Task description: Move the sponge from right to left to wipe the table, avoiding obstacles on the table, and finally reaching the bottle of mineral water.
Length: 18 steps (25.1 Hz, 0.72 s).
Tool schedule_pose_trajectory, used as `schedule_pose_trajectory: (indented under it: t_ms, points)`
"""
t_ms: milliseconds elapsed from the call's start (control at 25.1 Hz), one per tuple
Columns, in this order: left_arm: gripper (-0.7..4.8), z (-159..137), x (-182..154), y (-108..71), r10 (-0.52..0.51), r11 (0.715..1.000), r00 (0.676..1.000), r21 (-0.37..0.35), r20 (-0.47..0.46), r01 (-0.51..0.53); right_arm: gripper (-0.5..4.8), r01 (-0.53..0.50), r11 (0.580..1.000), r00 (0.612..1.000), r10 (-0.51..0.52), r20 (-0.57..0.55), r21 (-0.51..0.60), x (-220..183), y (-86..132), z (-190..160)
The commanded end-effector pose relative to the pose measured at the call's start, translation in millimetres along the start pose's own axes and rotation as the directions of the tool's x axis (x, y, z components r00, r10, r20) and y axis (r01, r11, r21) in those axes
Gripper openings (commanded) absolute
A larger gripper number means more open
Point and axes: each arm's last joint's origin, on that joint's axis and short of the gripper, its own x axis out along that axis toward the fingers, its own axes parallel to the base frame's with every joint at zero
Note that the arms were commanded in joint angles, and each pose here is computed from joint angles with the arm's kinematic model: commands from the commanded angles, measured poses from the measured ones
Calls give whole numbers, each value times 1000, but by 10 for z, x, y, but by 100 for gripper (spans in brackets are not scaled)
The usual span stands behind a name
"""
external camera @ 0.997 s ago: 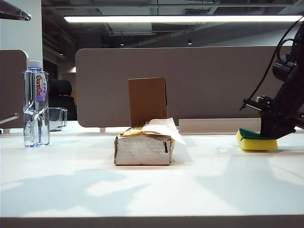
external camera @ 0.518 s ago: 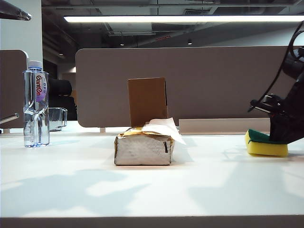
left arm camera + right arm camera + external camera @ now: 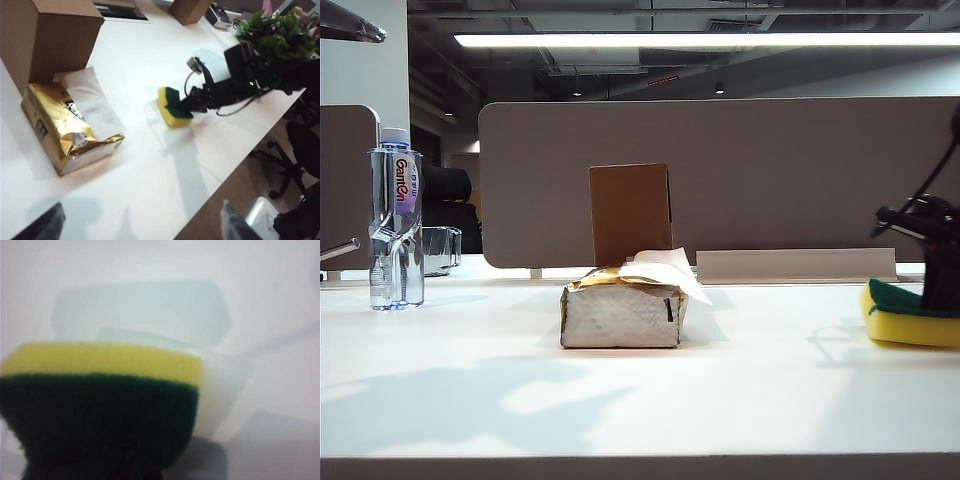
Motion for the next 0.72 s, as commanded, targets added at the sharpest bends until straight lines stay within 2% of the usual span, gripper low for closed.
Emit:
schedule_pose_trajectory:
  t_ms: [40,279,518,718]
  points:
    - [404,32,-11,-19,-8,1000,1000,29,18,7,-9,56,997,991,-49,-121,60,-14,-64,-312]
    - [404,68,-13,-27,-14,998,999,60,46,11,-9,59,996,987,-47,-152,72,-94,-57,-662]
    - [404,68,-13,-27,-15,998,999,60,46,12,-9,45,995,985,-28,-170,94,-185,14,-1126]
    - [404,68,-13,-29,-20,998,999,60,45,17,-9,44,991,985,-22,-171,127,-270,-5,-1368]
